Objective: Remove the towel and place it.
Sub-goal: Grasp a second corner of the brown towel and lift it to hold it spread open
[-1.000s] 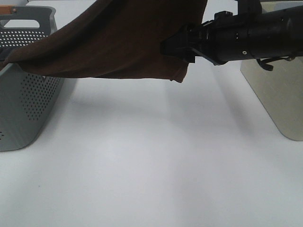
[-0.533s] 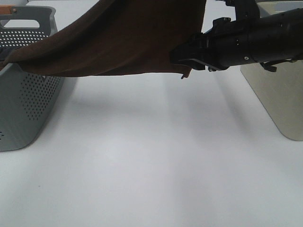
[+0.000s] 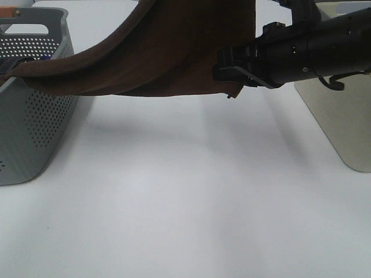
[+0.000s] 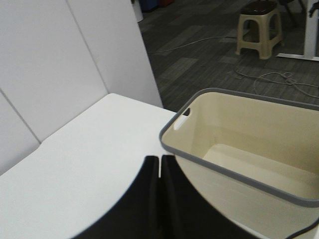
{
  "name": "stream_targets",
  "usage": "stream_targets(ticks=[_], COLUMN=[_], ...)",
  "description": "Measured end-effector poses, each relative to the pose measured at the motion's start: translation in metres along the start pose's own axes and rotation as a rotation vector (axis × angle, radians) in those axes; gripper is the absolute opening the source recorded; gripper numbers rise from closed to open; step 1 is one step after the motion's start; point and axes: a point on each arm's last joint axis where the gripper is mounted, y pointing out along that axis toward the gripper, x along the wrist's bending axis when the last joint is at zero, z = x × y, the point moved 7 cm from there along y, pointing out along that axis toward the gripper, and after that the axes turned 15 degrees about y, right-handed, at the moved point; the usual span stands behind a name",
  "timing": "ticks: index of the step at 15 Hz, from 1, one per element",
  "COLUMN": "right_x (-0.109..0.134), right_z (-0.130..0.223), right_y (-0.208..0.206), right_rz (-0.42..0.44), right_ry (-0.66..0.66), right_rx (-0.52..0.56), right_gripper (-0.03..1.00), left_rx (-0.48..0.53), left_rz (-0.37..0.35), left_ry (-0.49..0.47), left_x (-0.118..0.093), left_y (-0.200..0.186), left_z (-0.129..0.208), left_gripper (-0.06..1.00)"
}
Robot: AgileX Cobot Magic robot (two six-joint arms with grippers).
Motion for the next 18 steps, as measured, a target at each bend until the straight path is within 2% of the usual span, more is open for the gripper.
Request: stream_targets(ticks=[2, 5, 7, 9, 11, 13, 15, 17, 18], right_x=[0.008, 0.026, 0.024, 0.022, 0.026, 0.039, 0.058, 0.073, 0.087], right_z=[0.001, -0.002, -0.014, -0.039, -0.064, -0.096, -0.129, -0.159, -0.184], right_y=[-0.013, -0.033, -0.048, -0.068, -0.085, -0.106, -0.127, -0.153, -0.181], right_rz=[-0.004, 0.005, 0.11, 0.226, 0.284, 0.307, 0.294, 0.303, 0.312], right_ry=[0.032, 0.039, 0.034, 0.006, -0.011, -0.046, -0.083, -0.133, -0.177], right_rx=[0.029, 0.178, 0.251, 0.245, 0.201, 0.129, 0.041, -0.064, -0.181], right_gripper=[0.0, 0.0, 0.0, 0.0, 0.0, 0.0, 0.0, 0.0, 0.0], left_rx=[0.068, 0.177, 0.224, 0.256, 0.258, 0.191, 0.07, -0.071, -0.151], left_rz=[-0.082, -0.161, -0.17, -0.173, -0.176, -0.197, -0.236, -0.296, -0.34], left_ry=[-0.04, -0.155, -0.21, -0.247, -0.259, -0.25, -0.231, -0.2, -0.175], left_x=[0.024, 0.061, 0.074, 0.083, 0.086, 0.092, 0.103, 0.117, 0.126], left_y=[-0.001, -0.005, -0.007, -0.007, -0.004, -0.003, -0.017, -0.05, -0.078], left_z=[0.016, 0.049, 0.064, 0.077, 0.082, 0.072, 0.046, 0.009, -0.014], left_gripper=[0.0, 0.0, 0.0, 0.0, 0.0, 0.0, 0.0, 0.0, 0.0])
